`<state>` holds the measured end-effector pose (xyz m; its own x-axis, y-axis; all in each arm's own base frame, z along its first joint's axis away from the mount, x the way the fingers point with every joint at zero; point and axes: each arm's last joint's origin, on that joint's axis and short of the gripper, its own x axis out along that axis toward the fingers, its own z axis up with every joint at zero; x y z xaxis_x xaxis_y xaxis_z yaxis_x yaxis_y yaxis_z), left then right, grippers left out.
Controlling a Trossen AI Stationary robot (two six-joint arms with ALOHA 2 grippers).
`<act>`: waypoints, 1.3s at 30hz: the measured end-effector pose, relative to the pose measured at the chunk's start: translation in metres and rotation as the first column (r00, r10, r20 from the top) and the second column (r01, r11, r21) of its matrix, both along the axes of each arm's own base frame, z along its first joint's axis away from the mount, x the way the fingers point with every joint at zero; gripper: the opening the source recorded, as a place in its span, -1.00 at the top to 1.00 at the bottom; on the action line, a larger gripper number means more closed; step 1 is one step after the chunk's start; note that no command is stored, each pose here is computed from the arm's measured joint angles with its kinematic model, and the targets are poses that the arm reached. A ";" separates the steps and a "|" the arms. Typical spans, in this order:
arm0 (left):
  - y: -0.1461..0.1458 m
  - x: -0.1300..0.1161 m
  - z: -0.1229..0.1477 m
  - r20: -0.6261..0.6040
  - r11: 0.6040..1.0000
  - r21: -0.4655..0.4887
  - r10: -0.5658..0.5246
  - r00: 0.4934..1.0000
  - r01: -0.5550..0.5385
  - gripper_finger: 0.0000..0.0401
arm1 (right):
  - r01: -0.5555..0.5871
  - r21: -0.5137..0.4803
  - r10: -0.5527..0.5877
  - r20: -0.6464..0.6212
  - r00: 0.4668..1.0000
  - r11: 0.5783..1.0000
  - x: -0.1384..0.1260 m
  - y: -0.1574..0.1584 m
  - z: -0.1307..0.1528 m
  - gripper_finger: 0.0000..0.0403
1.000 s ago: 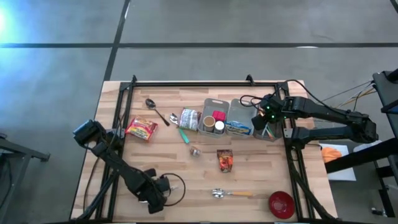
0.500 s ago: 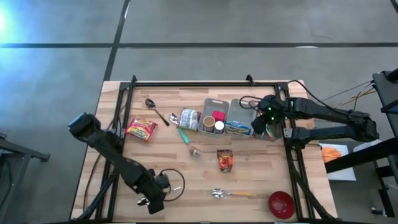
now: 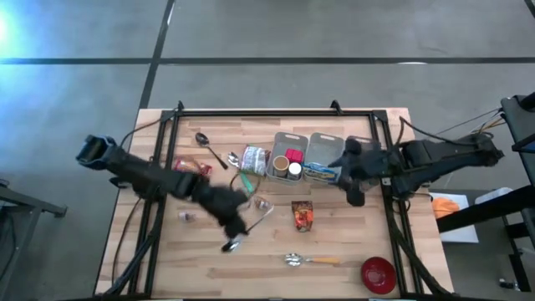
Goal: Pick & Place Food Item
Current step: Put the silver spoon into the black bin
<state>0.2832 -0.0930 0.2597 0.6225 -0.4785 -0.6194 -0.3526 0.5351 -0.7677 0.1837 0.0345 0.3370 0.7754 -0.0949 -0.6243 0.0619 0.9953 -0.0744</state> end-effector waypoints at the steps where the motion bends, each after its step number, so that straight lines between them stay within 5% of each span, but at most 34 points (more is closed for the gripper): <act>1: 0.011 0.005 0.002 0.022 0.999 -0.030 0.014 1.000 -0.013 1.00 | -0.029 -0.046 0.030 0.004 1.000 0.998 0.004 0.007 0.004 -0.24; 7: 0.052 0.020 0.005 0.074 0.990 -0.135 0.043 0.996 -0.033 1.00 | -0.156 -0.281 0.156 -0.021 0.987 0.947 0.035 0.043 0.026 -0.24; 15: 0.071 0.025 0.003 0.080 0.982 -0.189 0.037 0.996 -0.021 1.00 | -0.264 -0.395 0.200 -0.196 0.960 0.880 0.090 0.065 0.030 -0.24; 25: 0.070 0.031 -0.004 0.102 0.981 -0.187 -0.027 0.994 0.046 1.00 | -0.428 -0.335 0.285 -0.400 0.871 0.839 0.140 0.071 0.014 -0.24; 39: 0.069 0.032 -0.004 0.131 0.974 -0.198 -0.086 0.988 0.111 1.00 | -0.558 -0.348 0.377 -0.467 0.800 0.753 0.170 0.073 0.002 -0.23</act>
